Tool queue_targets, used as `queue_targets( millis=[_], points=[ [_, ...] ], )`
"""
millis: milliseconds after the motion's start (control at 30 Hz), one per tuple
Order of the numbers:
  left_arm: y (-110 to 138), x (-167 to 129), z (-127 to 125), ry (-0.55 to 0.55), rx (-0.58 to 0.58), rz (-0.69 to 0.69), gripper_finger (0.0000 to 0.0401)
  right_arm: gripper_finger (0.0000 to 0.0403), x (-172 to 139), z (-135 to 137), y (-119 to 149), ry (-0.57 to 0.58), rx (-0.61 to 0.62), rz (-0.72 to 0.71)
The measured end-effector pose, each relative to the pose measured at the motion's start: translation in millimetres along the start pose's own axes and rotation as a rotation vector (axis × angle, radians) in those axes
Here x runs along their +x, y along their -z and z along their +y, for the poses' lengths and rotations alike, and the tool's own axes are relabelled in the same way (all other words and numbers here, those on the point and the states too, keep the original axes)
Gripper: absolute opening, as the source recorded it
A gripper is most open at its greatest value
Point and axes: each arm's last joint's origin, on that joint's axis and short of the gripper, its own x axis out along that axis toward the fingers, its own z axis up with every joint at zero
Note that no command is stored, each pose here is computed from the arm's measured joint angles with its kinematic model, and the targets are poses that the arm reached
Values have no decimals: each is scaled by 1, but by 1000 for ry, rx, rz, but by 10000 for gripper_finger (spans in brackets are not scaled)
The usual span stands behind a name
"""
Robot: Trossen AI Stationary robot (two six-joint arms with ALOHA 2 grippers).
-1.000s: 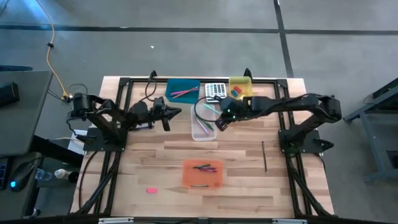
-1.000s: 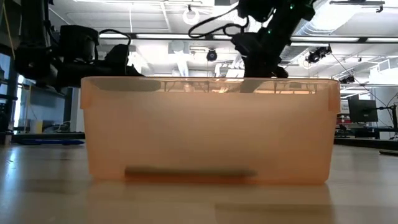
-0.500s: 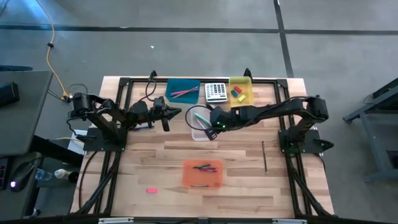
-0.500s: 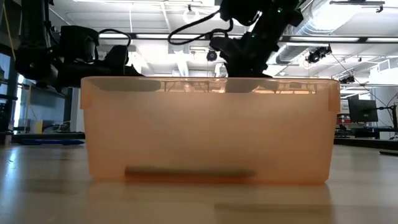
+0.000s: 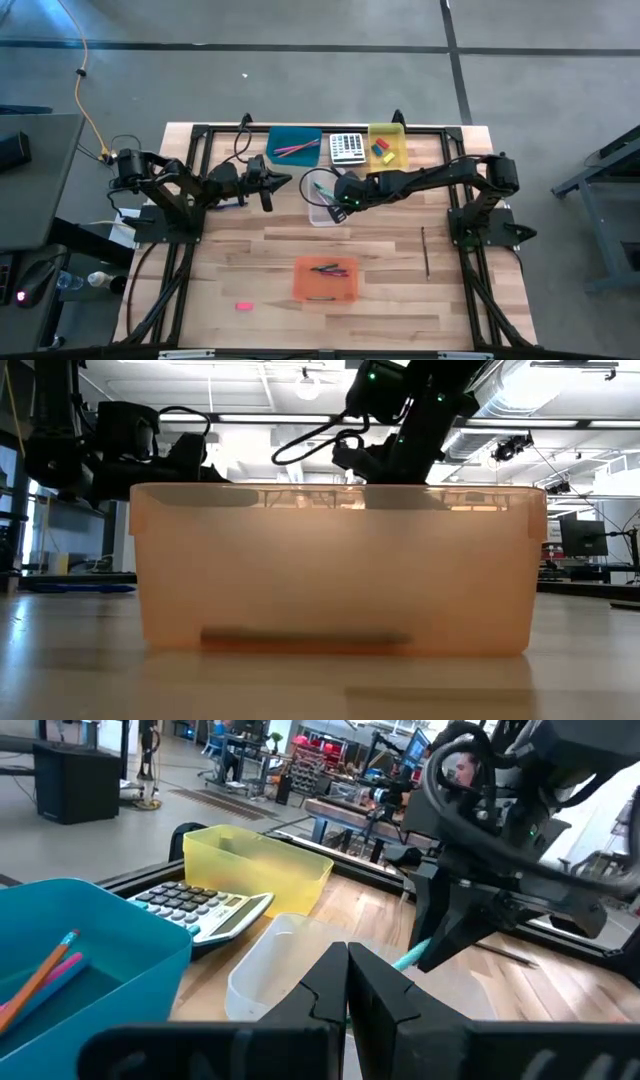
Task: Sort crayons/erasers/pens/pencils in bins
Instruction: Put the light blue pen into the transparent bin, then put the dark blue pencil into the blue bin
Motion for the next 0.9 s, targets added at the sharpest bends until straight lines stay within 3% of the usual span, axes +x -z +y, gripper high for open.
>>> queue_targets(
  millis=[233, 400, 533, 667, 733, 900],
  points=[
    [1, 0, 0, -2, 16, 8, 0, 110, 0, 0, 0, -7, -27, 6],
    [3, 0, 1, -7, 21, 31, 0, 126, -12, 2, -3, -50, -80, -3],
    [6, 0, -1, 60, 92, 70, 0, 98, -47, 10, -14, -89, -203, -61],
    [7, 0, -3, 123, 91, 91, 0, 31, -82, 4, -14, -106, -441, -109],
    [9, 0, -4, 121, 82, 104, 0, 9, -93, -3, -8, -164, -540, -127],
    [11, 0, -8, 133, 132, 109, 0, 8, -94, -28, 17, -368, -666, -256]
  ],
)
